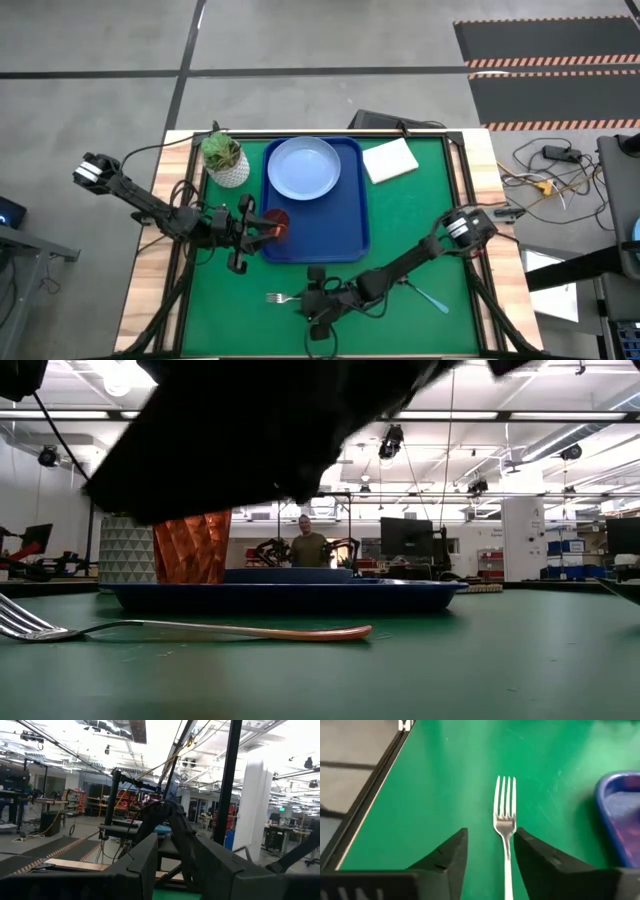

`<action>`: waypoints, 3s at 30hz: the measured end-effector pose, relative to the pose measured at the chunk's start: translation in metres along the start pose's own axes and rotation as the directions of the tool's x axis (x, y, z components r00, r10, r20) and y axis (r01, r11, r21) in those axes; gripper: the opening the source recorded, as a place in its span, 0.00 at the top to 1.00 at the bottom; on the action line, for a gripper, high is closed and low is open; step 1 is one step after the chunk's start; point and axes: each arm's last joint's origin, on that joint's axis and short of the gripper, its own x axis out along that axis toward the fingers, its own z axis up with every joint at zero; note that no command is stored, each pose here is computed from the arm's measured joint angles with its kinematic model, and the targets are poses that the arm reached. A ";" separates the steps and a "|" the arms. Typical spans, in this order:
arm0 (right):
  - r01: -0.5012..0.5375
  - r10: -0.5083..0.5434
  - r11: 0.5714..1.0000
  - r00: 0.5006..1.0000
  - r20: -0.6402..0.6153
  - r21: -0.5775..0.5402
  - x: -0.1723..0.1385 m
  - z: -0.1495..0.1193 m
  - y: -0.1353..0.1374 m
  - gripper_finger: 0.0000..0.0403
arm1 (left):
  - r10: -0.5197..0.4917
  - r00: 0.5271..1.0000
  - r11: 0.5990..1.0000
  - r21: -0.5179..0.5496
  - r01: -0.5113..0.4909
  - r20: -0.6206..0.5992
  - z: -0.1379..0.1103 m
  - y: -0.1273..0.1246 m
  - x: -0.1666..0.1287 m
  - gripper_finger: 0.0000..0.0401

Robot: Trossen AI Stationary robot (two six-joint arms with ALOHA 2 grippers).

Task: Pick and place plate/cup/fork/spoon on tray
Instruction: Put the orange fork on the blue tray to the left of the light blue plate

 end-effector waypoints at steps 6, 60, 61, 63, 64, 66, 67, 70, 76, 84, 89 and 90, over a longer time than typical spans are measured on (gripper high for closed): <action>0.036 -0.036 0.999 0.999 0.002 0.002 0.030 -0.028 0.001 0.56 | 0.018 1.000 1.000 0.000 -0.018 0.001 0.000 0.001 0.000 0.73; -0.078 0.069 0.996 0.979 -0.190 -0.038 -0.016 0.006 -0.011 0.98 | 0.045 0.999 0.999 0.002 -0.045 0.000 0.000 0.001 0.000 0.73; -0.076 0.066 0.996 0.977 -0.204 -0.042 -0.021 0.008 -0.012 0.98 | 0.045 0.999 0.999 0.002 -0.045 0.001 0.000 0.001 0.000 0.73; -0.068 0.053 0.996 0.967 -0.248 -0.053 -0.032 0.011 -0.015 0.98 | 0.045 0.999 0.999 0.002 -0.045 0.000 0.000 0.001 0.000 0.73; -0.060 0.041 0.996 0.961 -0.274 -0.061 -0.037 0.011 -0.018 0.98 | 0.045 0.999 0.999 0.002 -0.045 0.001 0.000 0.001 0.000 0.73; -0.028 0.000 0.996 0.953 -0.303 -0.087 -0.049 0.013 -0.022 0.98 | 0.045 0.999 0.999 0.002 -0.045 0.000 0.000 0.001 0.000 0.73; -0.007 -0.025 0.994 0.952 -0.306 -0.105 -0.055 0.016 -0.025 0.98 | 0.045 0.999 0.999 0.002 -0.045 0.000 0.000 0.001 0.000 0.73; 0.033 -0.072 0.990 0.954 -0.292 -0.135 -0.075 0.021 -0.034 0.98 | 0.045 0.999 0.999 0.002 -0.045 0.000 0.000 0.001 0.000 0.73; 0.081 -0.113 0.989 0.952 -0.285 -0.123 -0.101 0.014 -0.071 0.98 | 0.045 0.999 0.999 0.003 -0.045 0.000 0.000 0.001 0.000 0.73; 0.076 -0.091 0.994 0.978 -0.188 -0.081 -0.105 -0.015 -0.130 0.98 | 0.045 0.999 0.998 0.042 -0.045 0.001 0.000 0.001 0.000 0.73; 0.064 -0.069 0.997 0.985 -0.157 -0.032 -0.104 -0.030 -0.167 0.98 | 0.045 0.999 0.998 0.045 -0.045 0.001 0.000 0.001 0.000 0.73; 0.064 -0.068 0.998 0.986 -0.152 -0.031 -0.103 -0.032 -0.173 0.98 | 0.045 0.999 0.998 0.045 -0.045 0.002 0.000 0.001 0.000 0.73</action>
